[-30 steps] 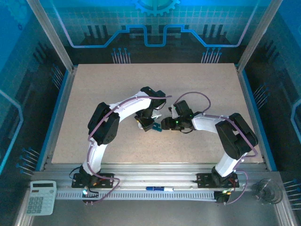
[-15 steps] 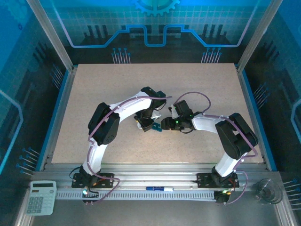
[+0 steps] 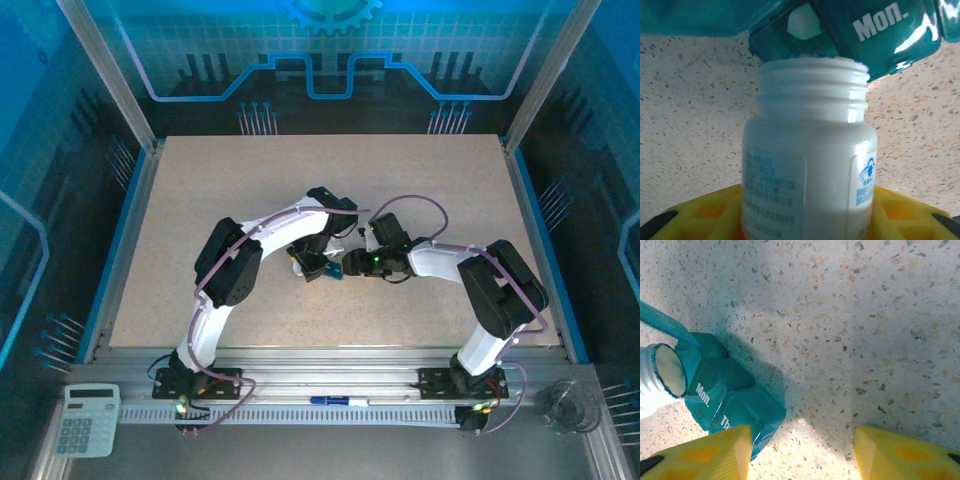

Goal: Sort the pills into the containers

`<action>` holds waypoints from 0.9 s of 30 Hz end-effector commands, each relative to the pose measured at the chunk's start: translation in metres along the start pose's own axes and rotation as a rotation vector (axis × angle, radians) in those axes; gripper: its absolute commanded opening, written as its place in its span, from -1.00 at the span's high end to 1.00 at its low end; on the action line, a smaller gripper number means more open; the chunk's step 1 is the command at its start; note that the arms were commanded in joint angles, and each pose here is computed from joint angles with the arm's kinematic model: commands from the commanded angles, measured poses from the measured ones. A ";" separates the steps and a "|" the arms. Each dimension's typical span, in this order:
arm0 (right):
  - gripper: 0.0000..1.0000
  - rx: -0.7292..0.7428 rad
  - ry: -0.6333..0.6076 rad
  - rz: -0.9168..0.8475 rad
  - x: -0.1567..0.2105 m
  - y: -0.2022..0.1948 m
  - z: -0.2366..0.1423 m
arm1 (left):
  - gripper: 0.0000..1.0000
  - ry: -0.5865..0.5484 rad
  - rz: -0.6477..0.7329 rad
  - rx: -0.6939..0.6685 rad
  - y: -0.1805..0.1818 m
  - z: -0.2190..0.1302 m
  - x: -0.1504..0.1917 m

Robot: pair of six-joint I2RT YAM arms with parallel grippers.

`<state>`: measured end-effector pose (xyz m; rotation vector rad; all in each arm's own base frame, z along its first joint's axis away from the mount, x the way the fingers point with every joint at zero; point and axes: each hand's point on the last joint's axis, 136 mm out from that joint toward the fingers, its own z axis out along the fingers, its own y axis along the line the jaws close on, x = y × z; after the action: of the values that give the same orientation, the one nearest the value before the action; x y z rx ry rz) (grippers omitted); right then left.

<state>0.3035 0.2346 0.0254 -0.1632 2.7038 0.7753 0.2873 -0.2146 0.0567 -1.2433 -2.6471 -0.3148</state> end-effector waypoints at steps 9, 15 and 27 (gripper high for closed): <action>-0.16 -0.005 0.037 0.020 0.010 -0.007 0.011 | 1.00 0.025 0.030 -0.062 0.004 -0.010 0.002; -0.16 -0.007 0.036 0.023 0.009 -0.007 0.011 | 1.00 0.009 0.032 -0.074 0.007 -0.018 -0.001; -0.16 -0.006 0.040 0.021 0.010 -0.007 0.011 | 1.00 0.044 0.045 -0.100 0.010 -0.011 0.005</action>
<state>0.3040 0.2339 0.0251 -0.1576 2.7060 0.7855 0.2977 -0.2149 0.0700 -1.2889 -2.6530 -0.4167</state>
